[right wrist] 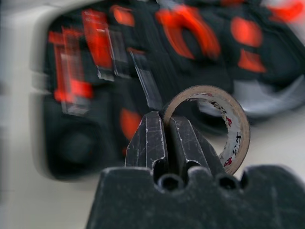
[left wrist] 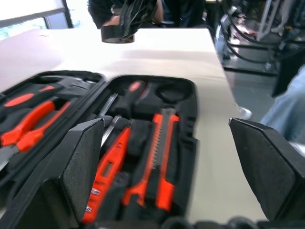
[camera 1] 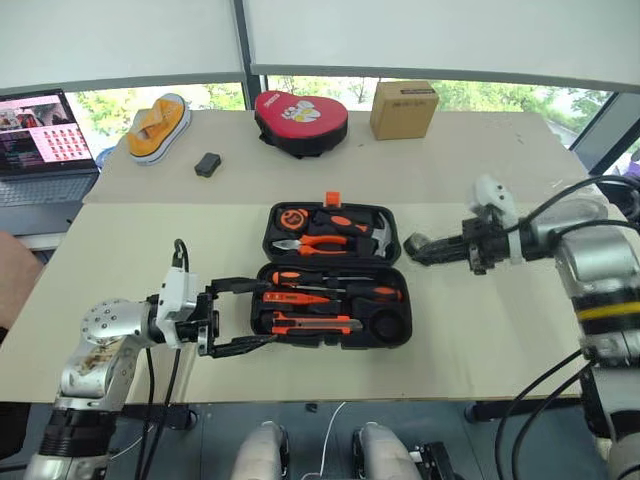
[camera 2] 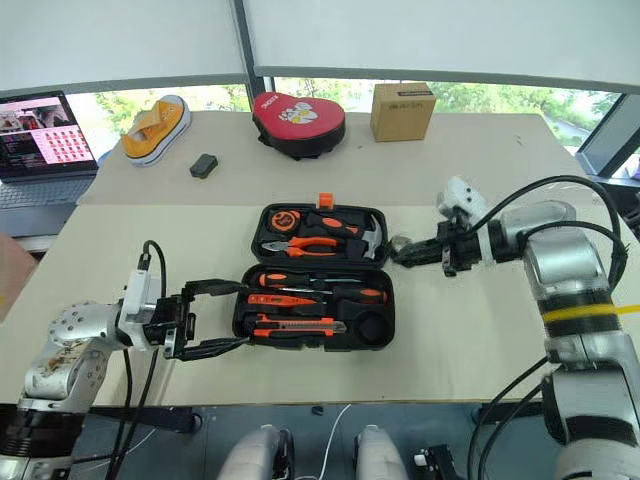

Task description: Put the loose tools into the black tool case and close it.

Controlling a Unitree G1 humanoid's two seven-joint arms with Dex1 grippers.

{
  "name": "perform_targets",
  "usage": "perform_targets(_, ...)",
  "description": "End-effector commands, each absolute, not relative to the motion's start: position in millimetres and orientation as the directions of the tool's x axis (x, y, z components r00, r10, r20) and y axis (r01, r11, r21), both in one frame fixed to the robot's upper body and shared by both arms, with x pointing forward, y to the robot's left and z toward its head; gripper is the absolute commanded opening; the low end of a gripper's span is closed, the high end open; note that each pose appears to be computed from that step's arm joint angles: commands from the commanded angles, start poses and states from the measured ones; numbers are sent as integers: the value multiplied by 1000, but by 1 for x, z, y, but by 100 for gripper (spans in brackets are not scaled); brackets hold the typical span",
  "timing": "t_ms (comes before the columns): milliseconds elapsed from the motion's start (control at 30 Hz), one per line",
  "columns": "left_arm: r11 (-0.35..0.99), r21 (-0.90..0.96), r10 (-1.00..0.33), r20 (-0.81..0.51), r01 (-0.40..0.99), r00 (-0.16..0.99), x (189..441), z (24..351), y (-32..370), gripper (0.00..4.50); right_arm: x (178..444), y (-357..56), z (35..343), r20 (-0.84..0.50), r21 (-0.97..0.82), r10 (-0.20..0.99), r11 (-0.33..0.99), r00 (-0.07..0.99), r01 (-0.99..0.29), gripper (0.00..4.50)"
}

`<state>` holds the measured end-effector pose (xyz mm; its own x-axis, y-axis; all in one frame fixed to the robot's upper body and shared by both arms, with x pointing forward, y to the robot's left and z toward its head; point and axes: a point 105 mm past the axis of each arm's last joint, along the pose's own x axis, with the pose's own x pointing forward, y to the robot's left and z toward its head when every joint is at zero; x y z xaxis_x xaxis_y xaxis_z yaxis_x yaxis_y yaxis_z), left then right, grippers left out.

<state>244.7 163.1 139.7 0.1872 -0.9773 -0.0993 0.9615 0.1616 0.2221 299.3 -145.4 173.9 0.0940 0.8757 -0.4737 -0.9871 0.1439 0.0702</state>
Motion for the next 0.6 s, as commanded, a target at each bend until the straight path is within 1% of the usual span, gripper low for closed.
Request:
perform_targets(33, 138, 268, -979, -110, 954, 173, 242, 143, 162, 450, 278, -124, 169, -485, 122, 873, 132, 57, -984, 4)
perform_targets(100, 135, 267, -979, -113, 954, 170, 241, 141, 161, 450, 273, -124, 156, -523, 128, 850, 158, 69, -979, 4)
perform_targets(133, 141, 264, -979, -106, 954, 174, 241, 141, 160, 450, 269, -126, 145, -562, 139, 825, 170, 64, -976, 4)
perform_targets(233, 152, 255, -977, -105, 955, 184, 240, 139, 159, 450, 274, -133, 122, -629, 108, 767, 250, 128, -962, 4)
perform_targets(267, 152, 254, -977, -107, 955, 184, 240, 138, 160, 450, 278, -135, 119, -644, 82, 750, 265, 152, -961, 4)
perform_targets(333, 154, 256, -977, -107, 954, 187, 240, 139, 160, 450, 278, -140, 114, -679, 61, 717, 268, 157, -961, 4)
perform_targets(433, 162, 261, -974, -110, 952, 196, 242, 140, 161, 450, 277, -139, 115, -671, 84, 726, 280, 153, -956, 4)
perform_targets(533, 174, 261, -972, -112, 949, 209, 244, 141, 163, 450, 277, -139, 113, -688, 57, 709, 266, 155, -962, 4)
perform_targets(600, 220, 228, -964, -101, 948, 248, 249, 145, 168, 450, 279, -138, 115, -684, 40, 712, 257, 161, -966, 78)
